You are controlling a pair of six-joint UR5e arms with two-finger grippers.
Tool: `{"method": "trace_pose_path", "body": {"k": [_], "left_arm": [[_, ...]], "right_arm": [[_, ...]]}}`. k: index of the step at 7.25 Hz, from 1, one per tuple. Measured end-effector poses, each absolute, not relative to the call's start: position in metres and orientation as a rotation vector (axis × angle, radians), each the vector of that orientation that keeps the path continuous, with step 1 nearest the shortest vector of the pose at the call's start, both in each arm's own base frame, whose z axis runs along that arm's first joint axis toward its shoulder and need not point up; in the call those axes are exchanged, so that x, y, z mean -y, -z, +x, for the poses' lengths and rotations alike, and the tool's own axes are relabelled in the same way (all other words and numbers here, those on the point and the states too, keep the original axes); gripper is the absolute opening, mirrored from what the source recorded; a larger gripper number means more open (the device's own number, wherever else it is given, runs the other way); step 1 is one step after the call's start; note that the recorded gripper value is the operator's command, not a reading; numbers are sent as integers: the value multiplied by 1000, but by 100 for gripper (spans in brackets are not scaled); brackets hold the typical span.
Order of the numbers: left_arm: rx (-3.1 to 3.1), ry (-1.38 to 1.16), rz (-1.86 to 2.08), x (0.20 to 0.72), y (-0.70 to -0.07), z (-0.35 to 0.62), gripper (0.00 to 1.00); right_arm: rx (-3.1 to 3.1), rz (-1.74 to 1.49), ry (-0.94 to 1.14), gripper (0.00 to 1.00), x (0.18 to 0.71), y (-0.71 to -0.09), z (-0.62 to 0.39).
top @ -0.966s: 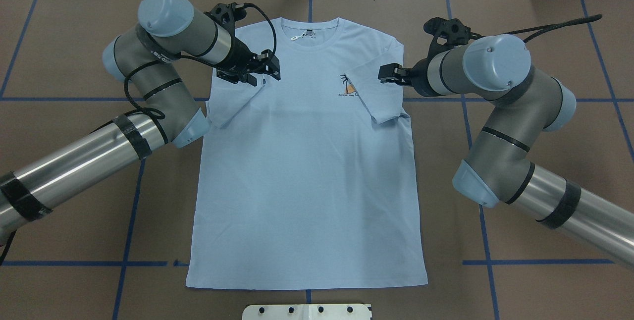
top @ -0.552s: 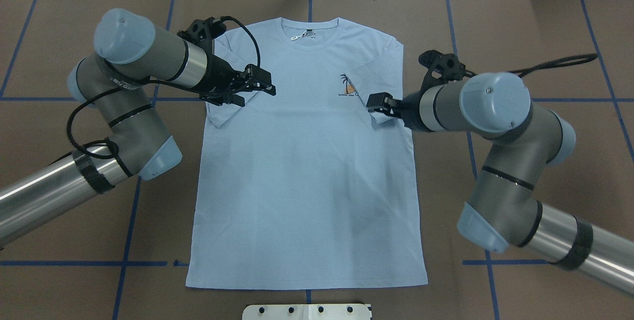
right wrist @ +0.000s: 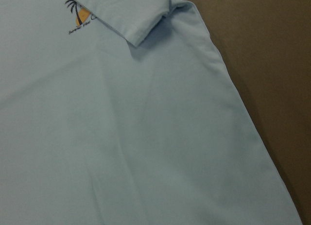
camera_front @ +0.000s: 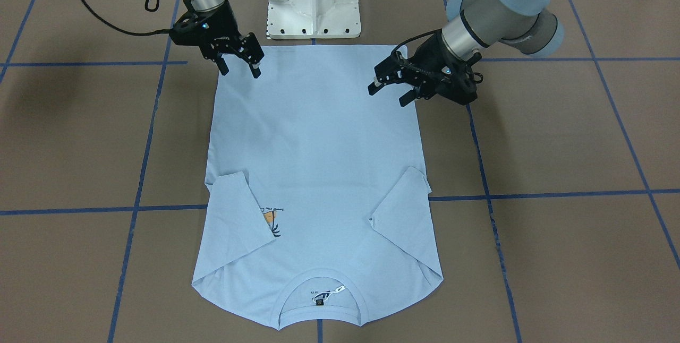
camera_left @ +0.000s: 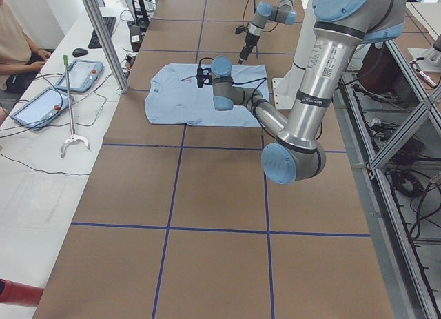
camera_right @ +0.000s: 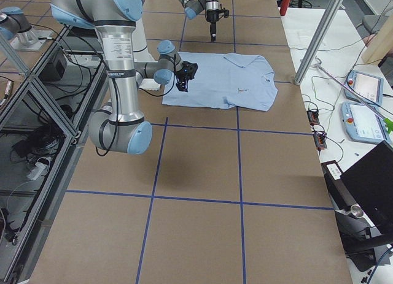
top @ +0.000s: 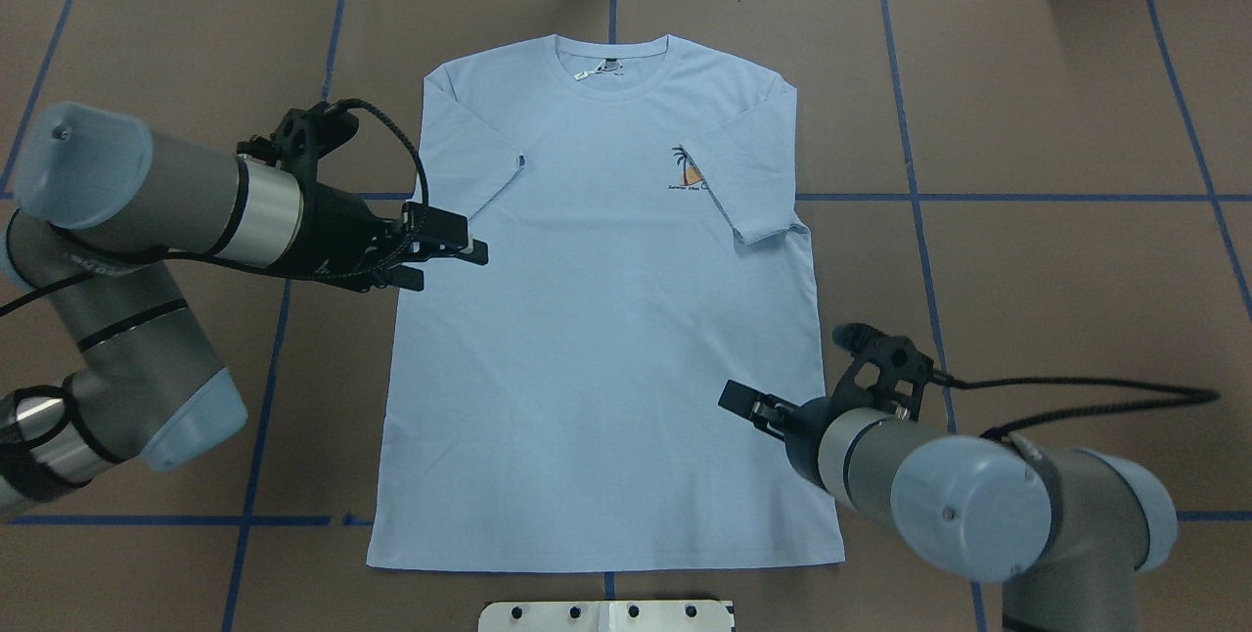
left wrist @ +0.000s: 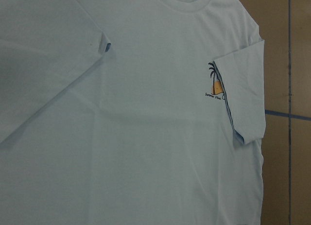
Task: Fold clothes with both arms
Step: 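Move both grippers down to the shirt's hem corners nearest the robot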
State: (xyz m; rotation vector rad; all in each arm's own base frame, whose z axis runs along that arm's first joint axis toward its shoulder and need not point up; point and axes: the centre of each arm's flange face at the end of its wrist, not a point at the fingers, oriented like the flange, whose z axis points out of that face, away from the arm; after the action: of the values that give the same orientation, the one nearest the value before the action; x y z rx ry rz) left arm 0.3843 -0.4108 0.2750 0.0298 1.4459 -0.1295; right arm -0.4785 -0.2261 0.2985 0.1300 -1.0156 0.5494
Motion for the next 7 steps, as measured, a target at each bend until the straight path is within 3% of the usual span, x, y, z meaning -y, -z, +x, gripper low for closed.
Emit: {"method": "trace_pose_path", "body": {"k": [2,5,7], "left_arm": [[-1447,155,-11,380,-282,377,100],[-1436,144,-41,357,-289,382,100],[-1442,138,-45,353,-286,383,100]], "right_arm": [[976,129,-569,98,163,-312,-498],[897,145,-554,96,133,-349,-492],[858,144,-546,84,126,-368,-484]]}}
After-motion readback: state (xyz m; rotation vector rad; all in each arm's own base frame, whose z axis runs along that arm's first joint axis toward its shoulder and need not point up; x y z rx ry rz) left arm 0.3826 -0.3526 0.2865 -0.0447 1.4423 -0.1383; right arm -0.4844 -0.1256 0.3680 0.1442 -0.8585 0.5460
